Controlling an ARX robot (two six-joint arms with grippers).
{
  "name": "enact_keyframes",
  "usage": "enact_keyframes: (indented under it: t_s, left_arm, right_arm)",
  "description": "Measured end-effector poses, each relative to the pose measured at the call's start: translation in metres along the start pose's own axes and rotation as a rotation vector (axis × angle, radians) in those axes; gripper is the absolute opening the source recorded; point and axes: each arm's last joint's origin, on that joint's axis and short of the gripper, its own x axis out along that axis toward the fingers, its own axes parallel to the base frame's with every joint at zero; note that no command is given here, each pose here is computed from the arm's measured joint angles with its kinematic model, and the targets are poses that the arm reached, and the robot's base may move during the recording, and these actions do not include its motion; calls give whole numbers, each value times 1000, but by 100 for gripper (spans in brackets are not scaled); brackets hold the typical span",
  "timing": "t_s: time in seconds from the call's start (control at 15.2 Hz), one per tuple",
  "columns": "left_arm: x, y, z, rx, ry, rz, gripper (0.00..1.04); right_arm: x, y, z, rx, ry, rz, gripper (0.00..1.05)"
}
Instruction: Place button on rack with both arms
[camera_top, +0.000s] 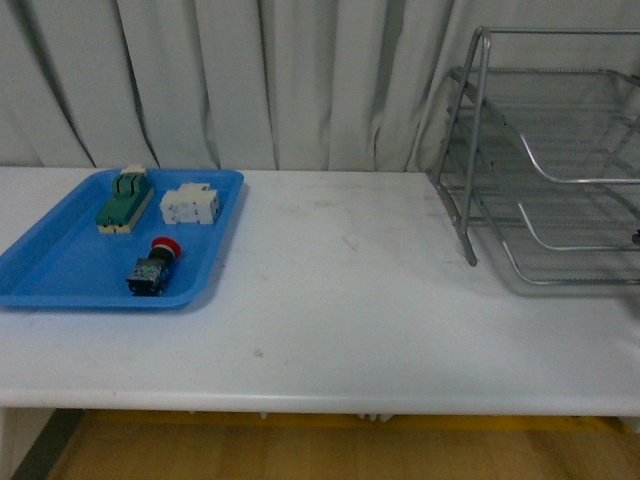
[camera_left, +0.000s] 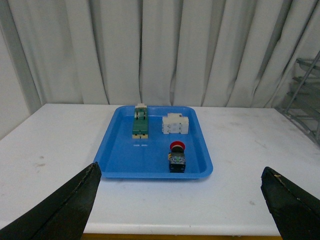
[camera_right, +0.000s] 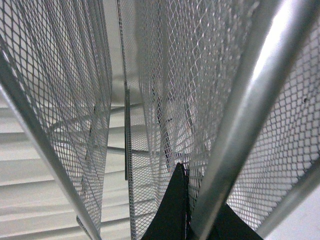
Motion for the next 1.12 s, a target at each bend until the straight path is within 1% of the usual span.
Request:
enact_keyframes:
  t_s: [0.33, 0.72, 0.92, 0.98, 1.12]
  left_arm:
    - [0, 0, 0, 0, 0, 0, 98]
    - [0, 0, 0, 0, 0, 0, 98]
    - [0, 0, 0, 0, 0, 0, 98]
    - [0, 0, 0, 0, 0, 0, 98]
    - [0, 0, 0, 0, 0, 0, 98]
  right_arm:
    - [-42, -6, 4, 18, 53, -48, 3]
    - [-99, -12, -5, 71, 105, -112, 3]
    - [-116, -13, -8, 95, 114, -126, 3]
    - [-117, -14, -9, 97, 114, -128, 5]
    - [-124, -17, -9, 134, 125, -145, 31]
